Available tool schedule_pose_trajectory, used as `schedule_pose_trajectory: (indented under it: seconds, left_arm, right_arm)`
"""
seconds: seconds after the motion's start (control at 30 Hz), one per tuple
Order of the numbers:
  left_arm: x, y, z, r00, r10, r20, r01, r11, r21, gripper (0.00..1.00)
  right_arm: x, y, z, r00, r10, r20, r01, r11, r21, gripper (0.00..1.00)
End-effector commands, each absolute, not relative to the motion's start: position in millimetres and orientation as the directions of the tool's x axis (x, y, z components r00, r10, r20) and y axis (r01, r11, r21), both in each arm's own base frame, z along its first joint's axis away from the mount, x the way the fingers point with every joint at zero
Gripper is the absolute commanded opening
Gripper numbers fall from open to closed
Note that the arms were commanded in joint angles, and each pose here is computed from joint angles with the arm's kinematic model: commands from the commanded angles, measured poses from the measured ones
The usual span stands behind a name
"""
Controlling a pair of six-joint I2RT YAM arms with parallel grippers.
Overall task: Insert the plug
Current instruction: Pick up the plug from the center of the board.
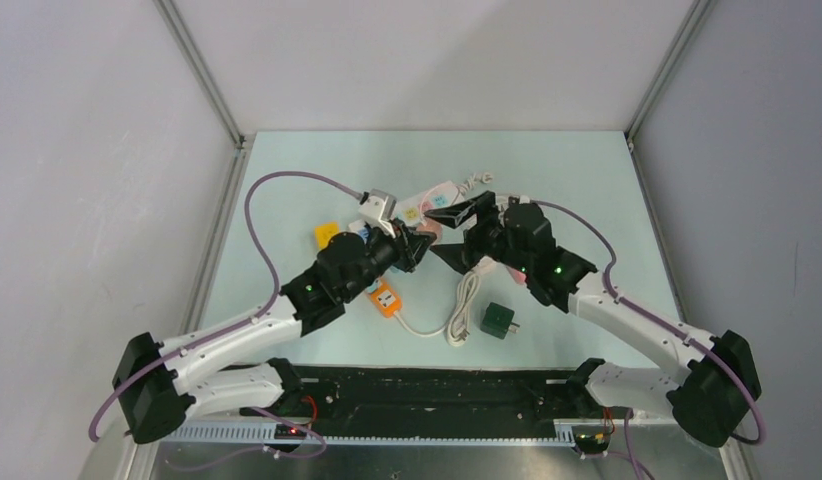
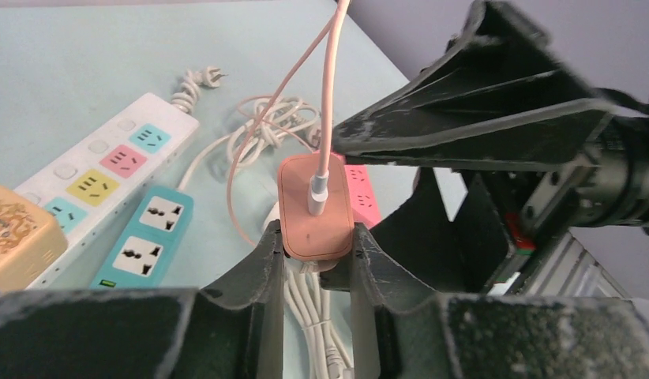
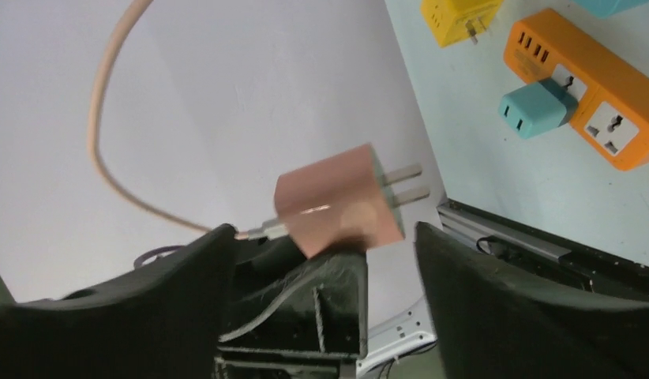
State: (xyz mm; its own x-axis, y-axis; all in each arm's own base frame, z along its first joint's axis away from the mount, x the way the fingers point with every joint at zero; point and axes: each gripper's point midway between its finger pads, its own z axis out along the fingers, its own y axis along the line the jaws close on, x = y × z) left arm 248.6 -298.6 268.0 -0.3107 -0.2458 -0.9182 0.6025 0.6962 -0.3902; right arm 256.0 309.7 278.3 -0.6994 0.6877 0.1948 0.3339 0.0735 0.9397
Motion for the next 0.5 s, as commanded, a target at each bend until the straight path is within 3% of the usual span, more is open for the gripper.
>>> schedule_pose_trajectory:
  seconds: [0.0,0.07,0.2,0.27,0.33,0.47]
  left_arm:
    - [257,-286,296,-0.223,-0.275,-0.935,0.585,0.73,-0.355,0.0]
    - [254,-281,294,-0.224,-0.251,-0.942,0.584,0.739,-0.336,0.0]
    - [244,-274,292,-0.224,-0.199,-0.954,0.612,0.734,-0.296,0.0]
    - [236,-272,291,-0.222,-0.156,-0.962,0.638,0.723,-0.264,0.0]
    - [226,-271,288,-0.223,-0.105,-0.969,0.678,0.698,-0.232,0.0]
    - [207,-263,283,-0.229,-0.02,-0.973,0.726,0.663,-0.185,0.0]
  right_arm:
    - [251,303,308,-0.755,0.646,0.114,0.231,0.099,0.968,0.94]
    - [250,297,312,-0.771,0.634,0.066,0.185,0.123,0.975,0.99]
    - [247,277,316,-0.78,0.615,-0.116,0.031,0.222,0.974,0.97]
    - [244,270,327,-0.778,0.584,-0.232,-0.1,0.25,0.963,0.98]
    - [237,270,344,-0.751,0.498,-0.433,-0.336,0.275,0.901,0.98]
    - [211,277,358,-0.684,0.297,-0.666,-0.639,0.196,0.744,0.97]
